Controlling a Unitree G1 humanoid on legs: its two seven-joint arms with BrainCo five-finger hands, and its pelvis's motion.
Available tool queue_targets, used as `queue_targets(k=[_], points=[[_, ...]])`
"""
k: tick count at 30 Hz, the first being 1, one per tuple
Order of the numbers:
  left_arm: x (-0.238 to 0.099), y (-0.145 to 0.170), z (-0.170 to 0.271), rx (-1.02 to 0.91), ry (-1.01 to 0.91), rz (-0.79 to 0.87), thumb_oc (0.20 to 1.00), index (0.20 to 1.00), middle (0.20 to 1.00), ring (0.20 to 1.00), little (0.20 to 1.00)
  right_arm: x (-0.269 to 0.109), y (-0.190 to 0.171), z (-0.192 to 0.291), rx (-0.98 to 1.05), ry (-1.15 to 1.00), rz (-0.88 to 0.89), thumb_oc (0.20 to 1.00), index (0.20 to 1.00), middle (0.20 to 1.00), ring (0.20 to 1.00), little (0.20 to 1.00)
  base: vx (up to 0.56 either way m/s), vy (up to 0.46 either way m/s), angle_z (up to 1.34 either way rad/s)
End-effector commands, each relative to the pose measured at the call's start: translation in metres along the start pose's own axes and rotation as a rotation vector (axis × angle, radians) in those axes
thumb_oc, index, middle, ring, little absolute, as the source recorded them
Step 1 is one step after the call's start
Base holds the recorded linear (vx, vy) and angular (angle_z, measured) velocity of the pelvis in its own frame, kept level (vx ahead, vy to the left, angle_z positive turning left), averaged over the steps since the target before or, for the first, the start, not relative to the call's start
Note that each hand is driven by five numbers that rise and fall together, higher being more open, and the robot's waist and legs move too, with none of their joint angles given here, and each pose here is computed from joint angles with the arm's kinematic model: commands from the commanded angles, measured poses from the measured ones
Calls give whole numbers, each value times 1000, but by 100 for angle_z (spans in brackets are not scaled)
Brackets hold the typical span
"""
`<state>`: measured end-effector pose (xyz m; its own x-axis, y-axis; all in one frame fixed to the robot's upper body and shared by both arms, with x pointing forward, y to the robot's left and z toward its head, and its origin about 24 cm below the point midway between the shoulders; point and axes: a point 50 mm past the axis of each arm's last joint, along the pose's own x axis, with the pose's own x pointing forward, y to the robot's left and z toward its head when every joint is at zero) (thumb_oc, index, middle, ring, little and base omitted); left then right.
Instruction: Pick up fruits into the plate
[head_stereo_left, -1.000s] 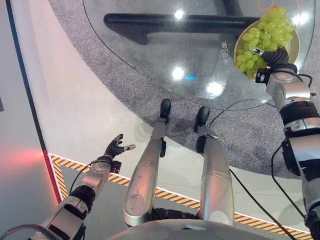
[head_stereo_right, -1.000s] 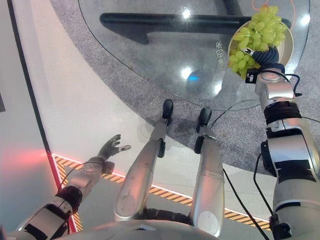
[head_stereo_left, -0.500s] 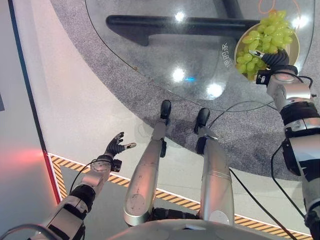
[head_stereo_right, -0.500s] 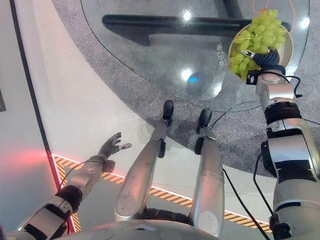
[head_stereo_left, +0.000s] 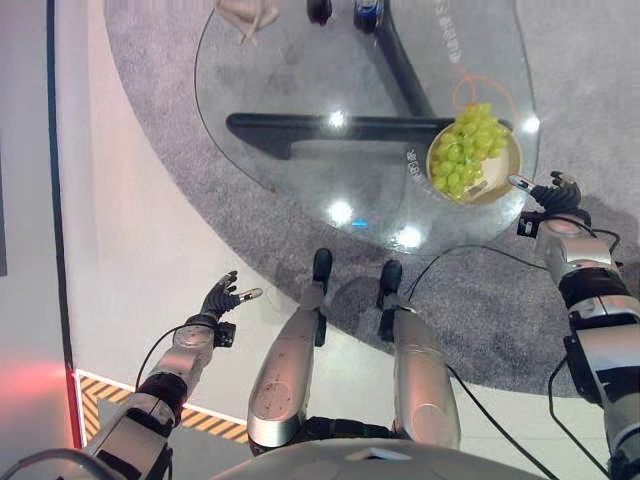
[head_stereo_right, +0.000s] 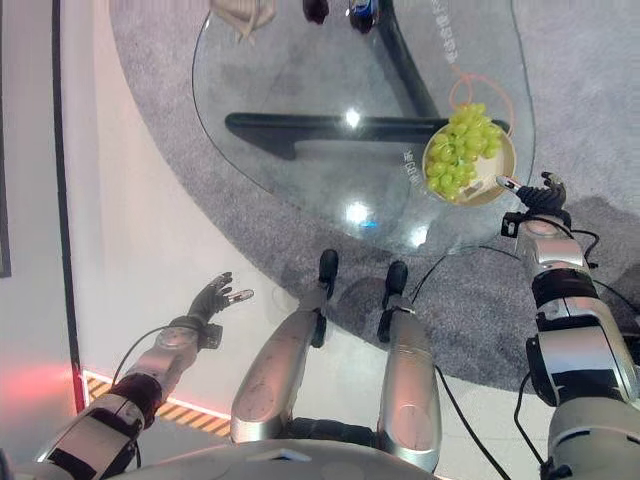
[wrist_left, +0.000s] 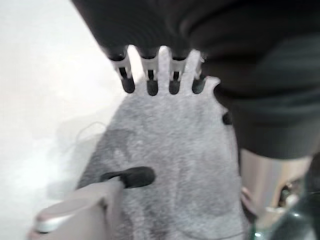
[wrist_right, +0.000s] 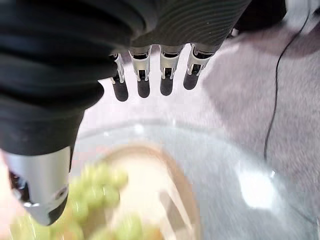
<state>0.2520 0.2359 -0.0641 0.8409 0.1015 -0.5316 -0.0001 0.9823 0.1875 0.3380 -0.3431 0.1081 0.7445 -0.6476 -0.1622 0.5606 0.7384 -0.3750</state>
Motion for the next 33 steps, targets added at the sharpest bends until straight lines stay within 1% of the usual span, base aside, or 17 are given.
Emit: queue_targets(k=[1,4,5,7,10,12,14,15,16,17,19,20,24,27,30,33], points=[[-5,8,-23,-13,73,25,1000,1000,1000,1000,1000,-3,-8,-8,-3,-52,-56,1000,1000,1000,1000,1000,29,58,-4],[-6,7,-25,-13,80,25,1000,1000,1000,1000,1000,-4,-8,-12,-3,-47,-54,1000,1000,1000,1000,1000,41,24,0],[-10,7,-37,-20,117,17,1000,1000,1000,1000,1000,-12,-2,-34,4,-27,-24,1000,1000,1000,1000,1000,121,41,-1],[-13,7,-45,-26,146,7,1000,1000,1000,1000,1000,-20,7,-49,13,-11,19,1000,1000,1000,1000,1000,126,37,-2],[-24,2,-70,-54,225,-26,1000,1000,1000,1000,1000,-43,28,-92,71,49,200,1000,1000,1000,1000,1000,156,50,-2],[-34,-2,-89,-77,294,-50,1000,1000,1000,1000,1000,-66,44,-129,121,132,352,1000,1000,1000,1000,1000,200,39,5],[-43,-6,-106,-76,356,-60,1000,1000,1000,1000,1000,-89,57,-163,166,231,456,1000,1000,1000,1000,1000,243,22,6],[-51,-8,-119,-83,407,-62,1000,1000,1000,1000,1000,-113,68,-194,198,336,516,1000,1000,1000,1000,1000,287,31,4],[-56,-10,-127,-92,429,-65,1000,1000,1000,1000,1000,-130,74,-214,210,405,561,1000,1000,1000,1000,1000,228,30,6],[-56,-11,-128,-92,433,-65,1000,1000,1000,1000,1000,-134,75,-218,212,424,571,1000,1000,1000,1000,1000,165,44,6],[-63,-13,-137,-99,462,-78,1000,1000,1000,1000,1000,-157,74,-248,192,535,611,1000,1000,1000,1000,1000,127,64,7],[-67,-16,-143,-107,483,-79,1000,1000,1000,1000,1000,-175,74,-266,157,592,671,1000,1000,1000,1000,1000,116,75,4],[-73,-20,-152,-146,515,-90,1000,1000,1000,1000,1000,-200,73,-287,155,687,698,1000,1000,1000,1000,1000,63,59,2],[-85,-25,-164,-164,566,-98,1000,1000,1000,1000,1000,-224,59,-311,121,835,679,1000,1000,1000,1000,1000,55,79,-5],[-90,-30,-170,-173,602,-107,1000,1000,1000,1000,1000,-234,51,-321,66,892,690,1000,1000,1000,1000,1000,28,38,-14],[-92,-32,-173,-178,622,-113,1000,1000,1000,1000,1000,-234,52,-320,43,880,711,1000,1000,1000,1000,1000,28,24,-6]])
